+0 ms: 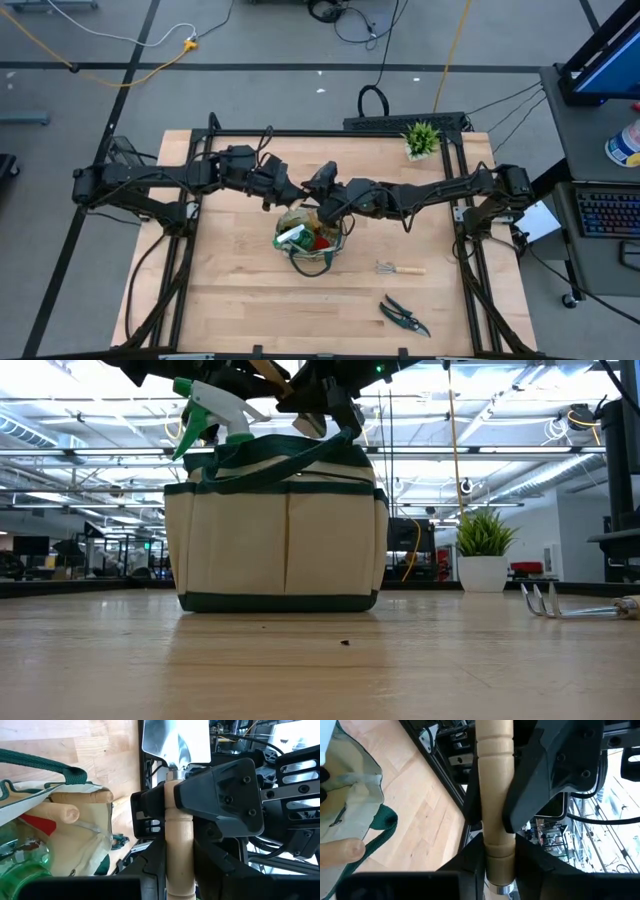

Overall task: Pick & Place Garden tools in Gardening bag
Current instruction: Put the brown trowel into the white gardening bag

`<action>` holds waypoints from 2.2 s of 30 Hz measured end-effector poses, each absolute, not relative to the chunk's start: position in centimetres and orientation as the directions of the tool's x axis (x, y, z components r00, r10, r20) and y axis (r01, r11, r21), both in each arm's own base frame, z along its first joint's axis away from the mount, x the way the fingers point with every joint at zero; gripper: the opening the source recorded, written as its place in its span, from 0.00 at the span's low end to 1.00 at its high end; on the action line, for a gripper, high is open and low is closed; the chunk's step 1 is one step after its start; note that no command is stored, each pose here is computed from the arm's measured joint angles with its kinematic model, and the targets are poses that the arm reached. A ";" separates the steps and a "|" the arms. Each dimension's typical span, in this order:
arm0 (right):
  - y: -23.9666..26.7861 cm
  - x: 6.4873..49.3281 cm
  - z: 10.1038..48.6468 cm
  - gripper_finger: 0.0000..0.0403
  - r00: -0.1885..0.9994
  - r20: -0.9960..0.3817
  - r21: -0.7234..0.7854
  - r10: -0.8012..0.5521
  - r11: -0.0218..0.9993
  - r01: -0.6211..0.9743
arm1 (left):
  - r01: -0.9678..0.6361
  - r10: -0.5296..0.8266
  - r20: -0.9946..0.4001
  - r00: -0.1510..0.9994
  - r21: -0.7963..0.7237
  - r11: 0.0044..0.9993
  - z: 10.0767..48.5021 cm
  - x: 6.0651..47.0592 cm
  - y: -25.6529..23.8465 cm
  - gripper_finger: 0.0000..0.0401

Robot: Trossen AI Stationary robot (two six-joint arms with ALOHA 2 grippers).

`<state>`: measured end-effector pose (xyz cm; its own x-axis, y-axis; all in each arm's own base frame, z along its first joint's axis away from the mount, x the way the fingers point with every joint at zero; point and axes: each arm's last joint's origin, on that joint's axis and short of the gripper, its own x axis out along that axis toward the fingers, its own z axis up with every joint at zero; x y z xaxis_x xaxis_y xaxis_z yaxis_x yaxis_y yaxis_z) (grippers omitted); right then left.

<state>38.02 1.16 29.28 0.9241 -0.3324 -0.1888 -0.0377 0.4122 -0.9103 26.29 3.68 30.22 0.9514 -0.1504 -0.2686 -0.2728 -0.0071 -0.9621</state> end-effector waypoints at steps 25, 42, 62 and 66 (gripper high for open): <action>1.0 37.9 29.1 0.15 0.901 -0.200 -0.874 -0.386 0.486 0.014 | -0.244 -0.084 -0.249 0.965 -0.968 0.059 30.4 26.1 5.2 0.31; 0.8 37.4 28.7 0.15 0.851 -0.267 -0.806 -0.453 0.589 0.060 | -0.243 0.089 -0.226 0.970 -0.907 0.344 30.7 24.5 10.2 0.32; 1.1 32.2 36.0 0.15 0.969 -0.121 -0.315 -0.215 0.934 0.168 | -0.300 0.170 -0.266 0.949 -0.588 0.751 32.6 19.3 11.0 0.32; 1.4 32.1 36.3 0.15 0.985 -0.116 -0.199 -0.125 0.975 0.100 | -0.298 0.201 -0.237 0.951 -0.509 0.808 33.8 18.4 8.8 0.32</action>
<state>32.08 1.41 36.26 0.9854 -0.1250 -0.1156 0.1003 0.9748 -0.1993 18.36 8.82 33.75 0.9505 0.2009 -0.2370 -0.2976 0.8078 -0.5088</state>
